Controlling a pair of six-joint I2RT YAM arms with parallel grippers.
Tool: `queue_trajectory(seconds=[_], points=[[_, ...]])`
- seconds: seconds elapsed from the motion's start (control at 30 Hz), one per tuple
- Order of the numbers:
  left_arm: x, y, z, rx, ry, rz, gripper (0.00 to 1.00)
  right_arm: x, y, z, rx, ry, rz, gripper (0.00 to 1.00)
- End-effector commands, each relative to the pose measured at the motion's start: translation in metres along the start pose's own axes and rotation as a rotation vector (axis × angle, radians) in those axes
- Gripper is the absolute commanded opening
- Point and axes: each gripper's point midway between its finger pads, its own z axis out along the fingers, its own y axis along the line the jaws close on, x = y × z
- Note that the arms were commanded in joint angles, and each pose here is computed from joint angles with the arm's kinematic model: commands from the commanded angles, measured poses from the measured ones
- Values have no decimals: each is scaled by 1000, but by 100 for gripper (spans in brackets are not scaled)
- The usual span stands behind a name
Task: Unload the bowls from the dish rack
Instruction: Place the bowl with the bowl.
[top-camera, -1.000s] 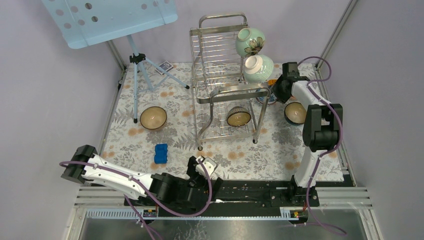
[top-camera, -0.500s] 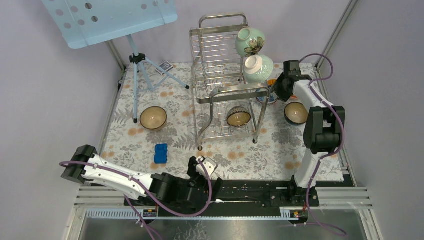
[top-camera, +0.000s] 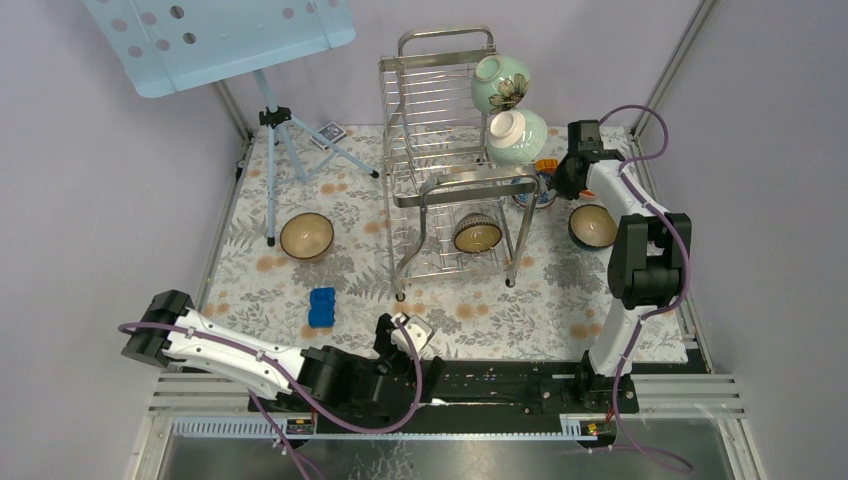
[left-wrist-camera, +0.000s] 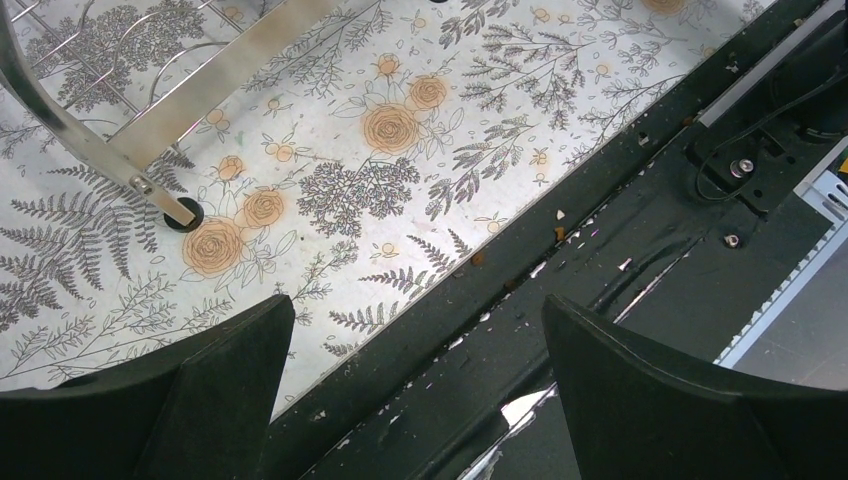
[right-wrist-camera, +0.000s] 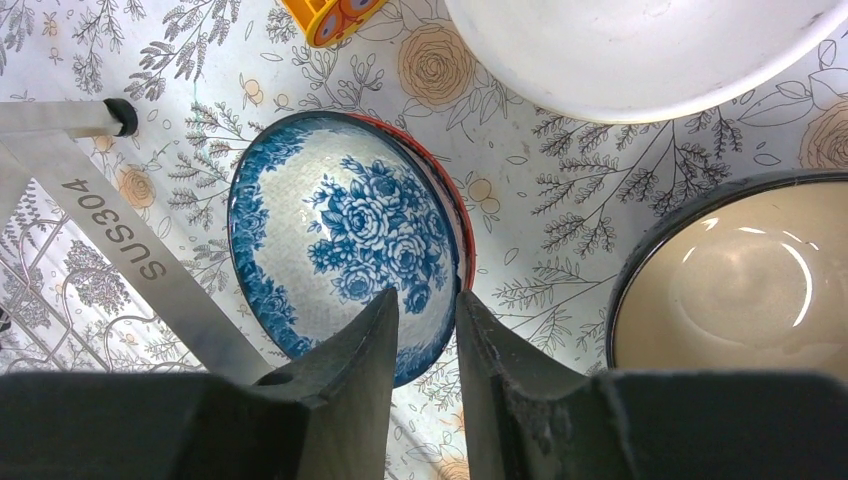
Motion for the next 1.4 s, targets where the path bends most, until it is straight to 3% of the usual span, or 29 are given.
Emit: queue_trajectory(seconds=[0.0,0.4,0.83,1.2,1.27,1.37], points=[[-6,-4,-2,25,-21,-47,99,-5,-7,-3,28,-19,-19,34],[-6,-3,-1,17,-22,-36,99,3,-15,11,48,13,-18,27],[-5,-6,1,24,-26,-28,99,11,-17,18,37,41,-16,26],[-2,-7,1,29,-17,-39,99,18,-19,24,33,59,-19,17],[-2,-6,1,28,-19,-41,99,18,-18,24,31,60,-18,19],[-3,-7,1,28,-20,-41,99,10,-13,15,14,38,-11,35]])
